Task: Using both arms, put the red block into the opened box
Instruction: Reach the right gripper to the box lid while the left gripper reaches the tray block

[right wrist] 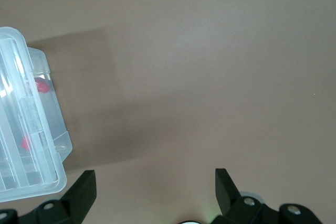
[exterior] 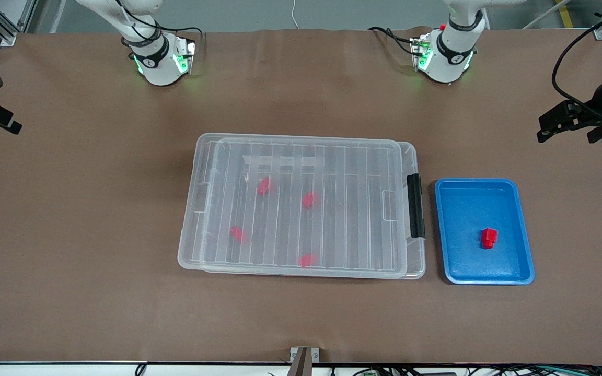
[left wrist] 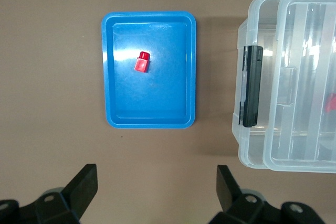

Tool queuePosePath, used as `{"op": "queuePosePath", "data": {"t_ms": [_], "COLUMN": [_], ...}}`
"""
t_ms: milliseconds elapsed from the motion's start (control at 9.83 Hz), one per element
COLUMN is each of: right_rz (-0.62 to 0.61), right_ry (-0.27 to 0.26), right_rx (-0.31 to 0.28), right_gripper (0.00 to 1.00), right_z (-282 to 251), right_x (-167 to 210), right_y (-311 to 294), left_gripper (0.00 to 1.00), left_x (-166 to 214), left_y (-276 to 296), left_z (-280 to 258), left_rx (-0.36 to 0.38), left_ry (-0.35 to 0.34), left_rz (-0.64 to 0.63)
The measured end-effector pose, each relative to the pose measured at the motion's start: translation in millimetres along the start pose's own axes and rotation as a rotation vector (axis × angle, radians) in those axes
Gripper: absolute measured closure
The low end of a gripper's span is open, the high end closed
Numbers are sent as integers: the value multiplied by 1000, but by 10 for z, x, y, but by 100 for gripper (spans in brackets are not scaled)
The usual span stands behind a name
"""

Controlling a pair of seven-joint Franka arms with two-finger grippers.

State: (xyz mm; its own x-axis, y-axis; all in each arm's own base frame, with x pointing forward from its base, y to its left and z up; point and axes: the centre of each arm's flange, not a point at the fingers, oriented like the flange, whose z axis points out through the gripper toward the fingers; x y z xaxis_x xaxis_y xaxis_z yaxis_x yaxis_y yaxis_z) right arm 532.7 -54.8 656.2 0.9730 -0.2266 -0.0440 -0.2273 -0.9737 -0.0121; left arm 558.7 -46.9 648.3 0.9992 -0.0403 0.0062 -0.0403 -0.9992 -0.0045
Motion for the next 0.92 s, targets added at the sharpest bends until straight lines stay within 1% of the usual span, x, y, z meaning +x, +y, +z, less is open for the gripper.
{"op": "queuePosePath", "data": {"t_ms": [203,407,508,610,712,814,915], "right_rz": [0,0,-12,-56,-119,-192,-237], "right_ry": [-1,-2,-6,-12,-23,-41,-52], "right_rx": [0,0,0,1,4,-2,-7], "right_gripper": [0,0,0,0,0,0,0], "right_z": [1,2,9,29,82,209,410], "right_x": [-1,-2,-4,-8,-17,-28,7], "right_y": [0,1,-14,-97,-331,-739,-1151], "left_gripper": [0,0,0,0,0,0,0], "left_x": [-3,-1,24,102,249,443,614], "left_y": [-19,-71,-80,-121,-225,-352,-468], "left_z": [-5,4,52,194,454,825,1221], "left_rx": [13,58,62,60,56,50,43], "left_ry": [-2,-6,-15,-34,-51,-57,-57], "left_rz": [18,42,42,36,25,14,6]}}
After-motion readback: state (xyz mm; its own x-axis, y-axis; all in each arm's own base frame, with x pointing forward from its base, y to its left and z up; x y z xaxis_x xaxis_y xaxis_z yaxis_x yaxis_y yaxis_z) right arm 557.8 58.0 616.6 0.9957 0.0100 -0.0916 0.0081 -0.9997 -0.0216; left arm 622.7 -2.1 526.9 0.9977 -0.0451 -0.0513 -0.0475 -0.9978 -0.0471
